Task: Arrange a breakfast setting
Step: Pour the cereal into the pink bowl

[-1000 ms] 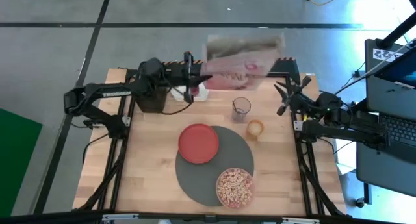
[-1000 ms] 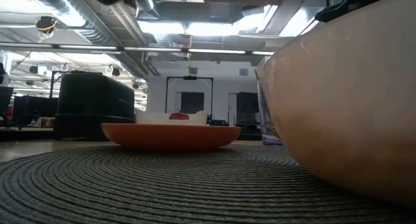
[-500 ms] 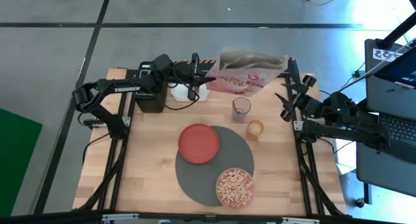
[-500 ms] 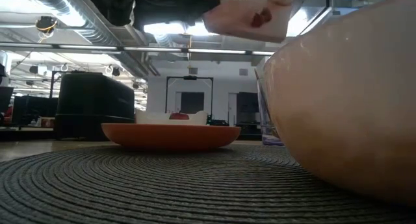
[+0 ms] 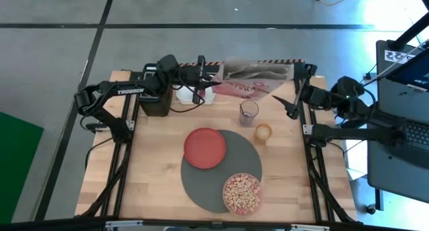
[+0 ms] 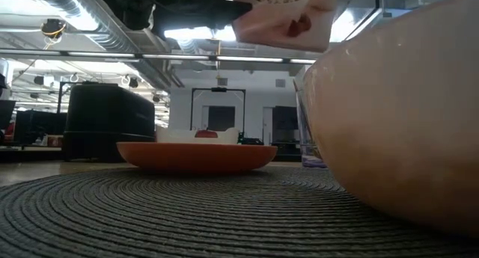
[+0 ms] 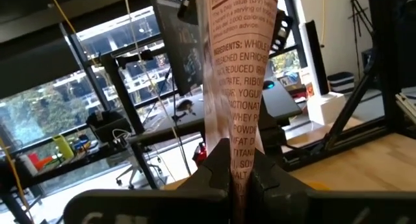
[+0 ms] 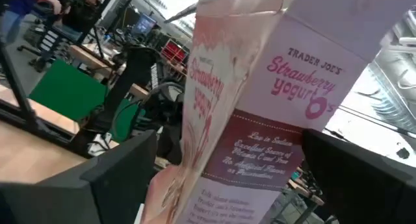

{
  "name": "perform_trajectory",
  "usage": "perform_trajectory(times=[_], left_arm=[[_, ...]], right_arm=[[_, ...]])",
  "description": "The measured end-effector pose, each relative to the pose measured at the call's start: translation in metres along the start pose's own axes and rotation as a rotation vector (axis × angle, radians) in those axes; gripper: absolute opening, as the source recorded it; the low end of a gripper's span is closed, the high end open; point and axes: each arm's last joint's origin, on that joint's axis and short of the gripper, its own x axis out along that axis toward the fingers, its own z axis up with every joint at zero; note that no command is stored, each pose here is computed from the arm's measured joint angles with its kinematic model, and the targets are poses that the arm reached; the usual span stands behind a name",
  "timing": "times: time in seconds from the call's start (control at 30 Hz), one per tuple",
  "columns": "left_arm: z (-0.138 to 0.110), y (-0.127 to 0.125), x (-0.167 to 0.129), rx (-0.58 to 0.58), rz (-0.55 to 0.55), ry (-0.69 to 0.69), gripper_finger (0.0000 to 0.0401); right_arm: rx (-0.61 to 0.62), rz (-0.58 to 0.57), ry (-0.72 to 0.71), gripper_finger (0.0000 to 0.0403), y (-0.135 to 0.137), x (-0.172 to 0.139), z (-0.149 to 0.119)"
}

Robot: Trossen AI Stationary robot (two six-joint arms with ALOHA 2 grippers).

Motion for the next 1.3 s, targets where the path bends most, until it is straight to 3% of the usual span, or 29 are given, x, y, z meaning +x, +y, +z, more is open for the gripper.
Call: perform_trajectory(times=[0.23,0.37,0.63,0.83,1.1,1.3], left_arm=[[-0.004,-0.003,0.0,0.008,-0.056,0.029,0.0],[-0.005,-0.003,0.0,0.014,-0.061,0.035,0.0],[-0.006,-0.004,0.001,0.105,-0.041,0.05,0.0],[-0.008,-0.006,0.001,0.175,-0.065,0.066,0.0],[-0.013,-0.006,0.001,0.254,-0.051,0.116,0.0],[-0.013,-0.005,0.001,0.258,-0.035,0.123,0.0]], right_arm=[[0.003,0.002,0.016,0.0385,-0.011,0.021,0.011],[0.005,-0.097,0.1,0.0386,-0.015,0.022,0.009],[0.07,-0.156,0.132,0.0386,-0.025,0.019,0.003],[0.106,-0.068,0.03,0.0386,-0.032,0.017,0.002],[0.203,-0.008,0.022,0.038,-0.043,0.02,-0.011],[0.261,0.083,0.046,0.0308,-0.041,0.035,-0.028]])
